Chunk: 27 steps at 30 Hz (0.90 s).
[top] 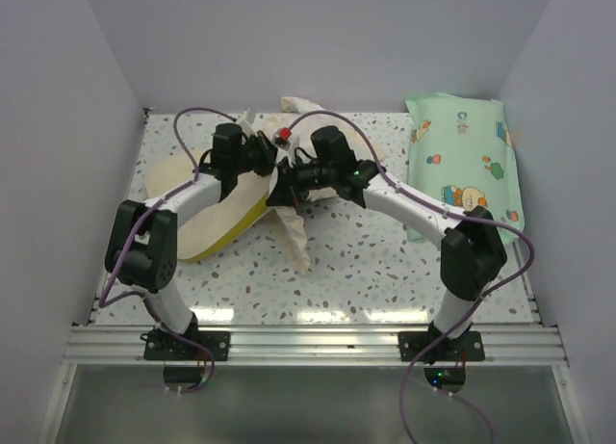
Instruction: Put the pillow into the pillowcase
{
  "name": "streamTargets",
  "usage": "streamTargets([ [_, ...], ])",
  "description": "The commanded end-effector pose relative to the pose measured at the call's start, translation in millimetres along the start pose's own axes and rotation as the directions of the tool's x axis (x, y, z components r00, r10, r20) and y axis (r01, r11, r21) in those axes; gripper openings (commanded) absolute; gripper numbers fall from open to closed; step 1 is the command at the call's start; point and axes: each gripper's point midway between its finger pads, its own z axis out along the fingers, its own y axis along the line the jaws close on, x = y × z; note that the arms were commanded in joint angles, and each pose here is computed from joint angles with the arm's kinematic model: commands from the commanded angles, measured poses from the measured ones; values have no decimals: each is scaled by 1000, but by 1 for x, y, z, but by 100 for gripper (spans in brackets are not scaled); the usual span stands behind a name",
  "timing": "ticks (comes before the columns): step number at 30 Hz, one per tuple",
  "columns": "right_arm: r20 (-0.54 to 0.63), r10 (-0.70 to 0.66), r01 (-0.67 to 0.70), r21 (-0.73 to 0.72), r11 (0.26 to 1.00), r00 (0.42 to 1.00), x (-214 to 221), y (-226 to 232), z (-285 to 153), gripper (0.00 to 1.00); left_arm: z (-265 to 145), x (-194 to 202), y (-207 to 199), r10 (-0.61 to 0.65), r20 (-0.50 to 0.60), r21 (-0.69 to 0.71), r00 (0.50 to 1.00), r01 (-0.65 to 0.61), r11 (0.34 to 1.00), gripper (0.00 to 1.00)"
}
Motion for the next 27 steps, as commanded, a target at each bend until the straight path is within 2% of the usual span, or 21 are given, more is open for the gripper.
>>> streamTargets([
  [1,29,-25,32,-279,960,999,-18,83,-28,0,14,-52,-21,-4,197,81,980,-12,997,0],
  [3,37,44,-36,-186,982,998,-13,39,-31,0,23,-37,-16,13,169,84,985,-27,996,0],
  [4,56,79,-70,-150,986,995,-8,19,-31,0,24,-26,-12,59,150,82,987,-72,994,0],
  [5,79,125,-118,-89,989,989,-8,-10,-40,0,24,-16,-19,103,131,94,986,-115,989,4],
  [6,77,137,-134,-45,990,988,-3,-27,-43,0,22,-8,-22,151,108,106,983,-162,981,16],
  [7,45,189,-191,51,980,981,13,-49,-46,0,18,0,-19,245,91,100,965,-254,962,40],
  [9,36,213,-216,101,971,976,26,-69,-59,0,-2,11,-22,321,36,104,947,-323,941,61],
  [10,29,236,-238,142,961,971,33,-76,-62,0,-9,17,-13,408,12,85,913,-407,909,75],
  [12,18,231,-230,172,958,973,45,-78,-69,0,-35,26,-4,482,-63,46,874,-480,876,79],
  [13,3,238,-234,198,952,971,52,-80,-73,0,-44,28,2,575,-92,36,813,-575,818,81],
  [14,5,231,-225,247,943,973,55,-87,-78,0,-57,41,15,584,-177,13,792,-591,807,82],
  [15,0,204,-196,290,937,979,57,-94,-83,0,-69,37,15,632,-179,-8,754,-643,766,83],
  [16,-3,206,-194,331,924,979,61,-101,-87,0,-77,37,22,719,-204,1,664,-734,679,93],
  [18,16,191,-181,415,892,981,61,-119,-99,0,-93,40,25,787,-235,-8,571,-810,586,94],
  [19,15,203,-189,438,879,979,63,-124,-103,0,-95,49,35,841,-265,14,471,-871,492,97],
  [20,18,206,-191,460,867,978,62,-129,-104,0,-95,62,30,871,-281,36,403,-903,429,97],
  [22,10,220,-197,483,853,976,65,-135,-104,0,-94,81,46,899,-328,64,291,-942,328,99],
  [25,-5,252,-218,491,843,968,72,-139,-102,0,-79,98,45,930,-309,115,197,-964,242,100],
  [27,-11,268,-227,496,838,963,76,-139,-102,0,-64,101,50,931,-323,99,173,-972,215,100],
])
